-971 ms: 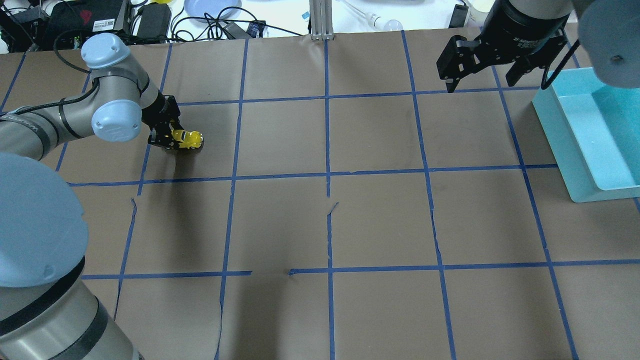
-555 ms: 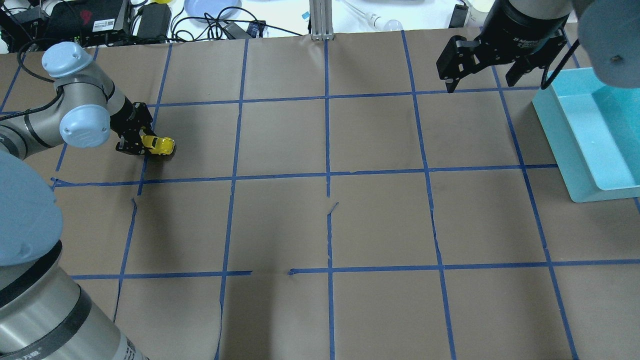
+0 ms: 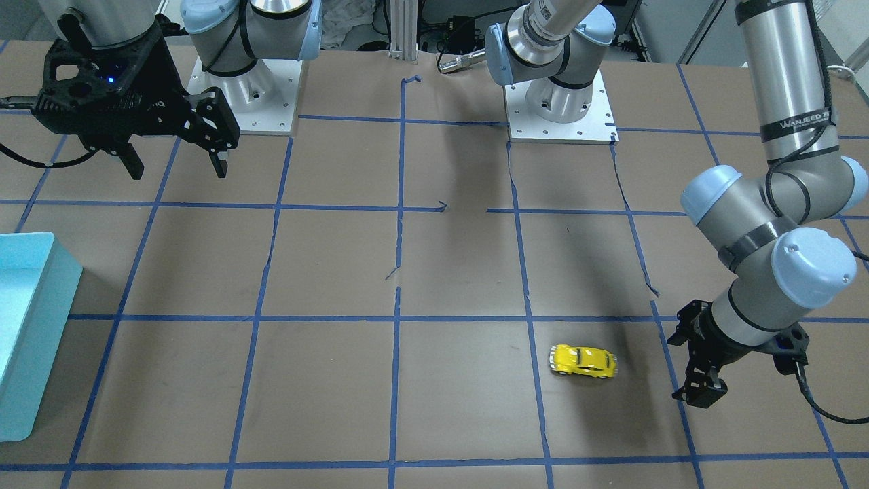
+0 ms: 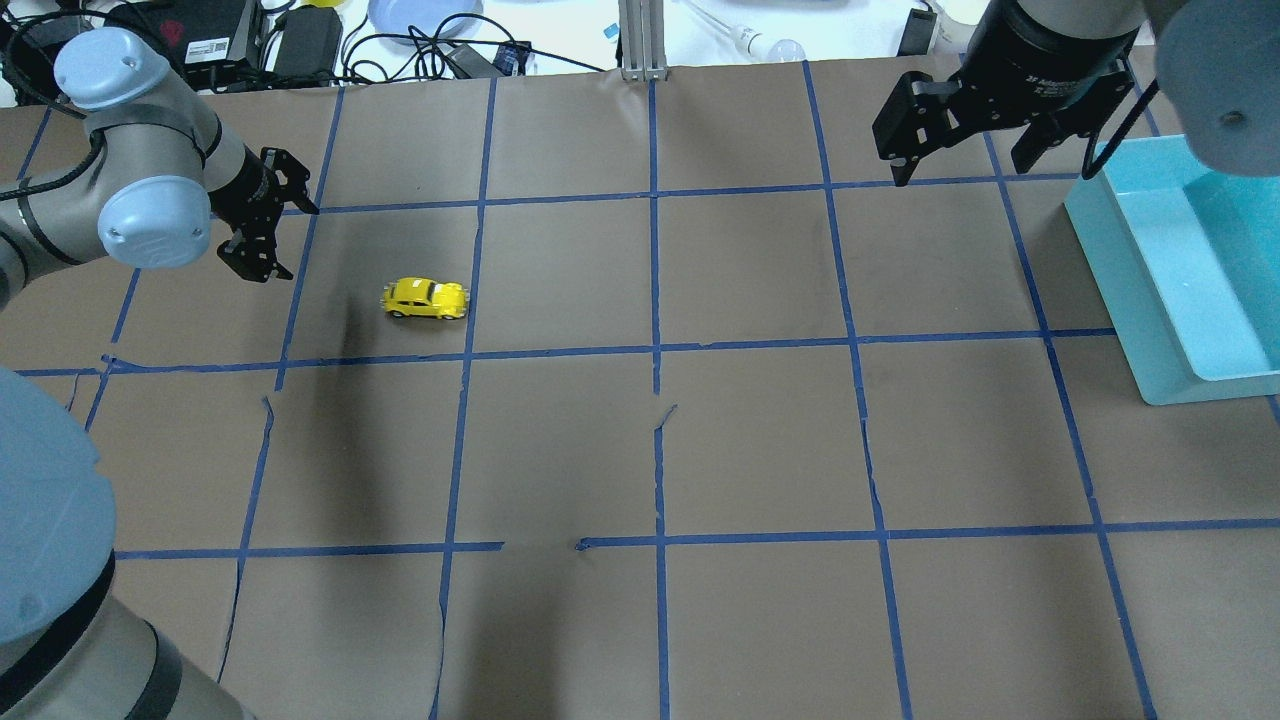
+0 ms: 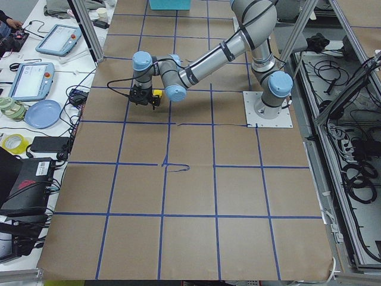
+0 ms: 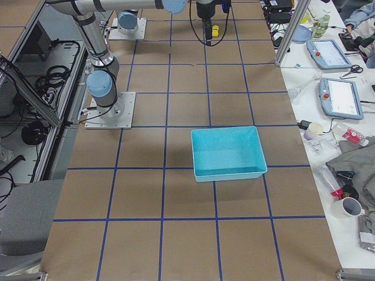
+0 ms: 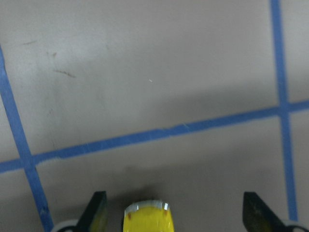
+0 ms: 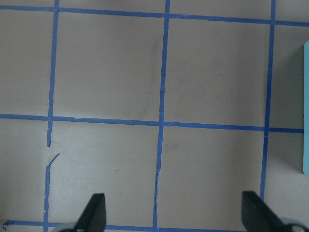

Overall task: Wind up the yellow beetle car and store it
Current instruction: 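Open the left gripper and lift it, releasing the car to roll, then move the right gripper down toward the car beside the blue bin, then grasp the yellow car with the right gripper and lift it, then carry the car over the blue bin and open the right gripper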

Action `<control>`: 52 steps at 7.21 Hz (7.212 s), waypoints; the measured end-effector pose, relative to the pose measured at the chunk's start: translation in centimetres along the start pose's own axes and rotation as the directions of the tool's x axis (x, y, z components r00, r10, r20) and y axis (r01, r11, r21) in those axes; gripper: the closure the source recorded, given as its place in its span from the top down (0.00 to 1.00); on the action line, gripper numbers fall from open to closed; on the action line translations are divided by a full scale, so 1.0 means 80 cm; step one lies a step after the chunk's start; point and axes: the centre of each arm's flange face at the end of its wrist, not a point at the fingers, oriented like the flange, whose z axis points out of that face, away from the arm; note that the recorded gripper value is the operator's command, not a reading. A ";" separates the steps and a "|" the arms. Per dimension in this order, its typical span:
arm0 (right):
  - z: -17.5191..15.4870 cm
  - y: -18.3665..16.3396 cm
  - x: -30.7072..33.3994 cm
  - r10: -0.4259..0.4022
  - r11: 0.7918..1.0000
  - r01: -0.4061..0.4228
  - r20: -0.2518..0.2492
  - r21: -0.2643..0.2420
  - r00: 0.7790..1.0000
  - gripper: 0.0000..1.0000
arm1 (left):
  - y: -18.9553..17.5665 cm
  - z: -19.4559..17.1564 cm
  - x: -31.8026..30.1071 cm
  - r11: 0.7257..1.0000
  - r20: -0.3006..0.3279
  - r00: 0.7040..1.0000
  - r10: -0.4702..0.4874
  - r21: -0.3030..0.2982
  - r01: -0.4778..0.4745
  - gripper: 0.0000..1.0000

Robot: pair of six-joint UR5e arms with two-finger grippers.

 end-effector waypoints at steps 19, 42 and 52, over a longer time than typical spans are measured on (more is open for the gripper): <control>0.184 -0.037 0.201 -0.840 0.481 0.876 0.266 -0.042 0.473 0.97 | 0.245 -0.325 -0.064 0.169 0.010 0.169 0.986 -0.074 -0.983 1.00; 0.278 -0.105 0.485 -0.986 -0.143 0.989 0.091 -0.048 -0.138 0.00 | 0.229 -0.314 -0.083 0.197 0.016 0.196 0.980 -0.092 -0.976 1.00; 0.335 -0.070 0.540 -0.988 -0.117 0.993 0.107 -0.032 -0.113 0.80 | 0.232 -0.325 -0.086 0.197 0.018 0.196 0.980 -0.080 -0.977 1.00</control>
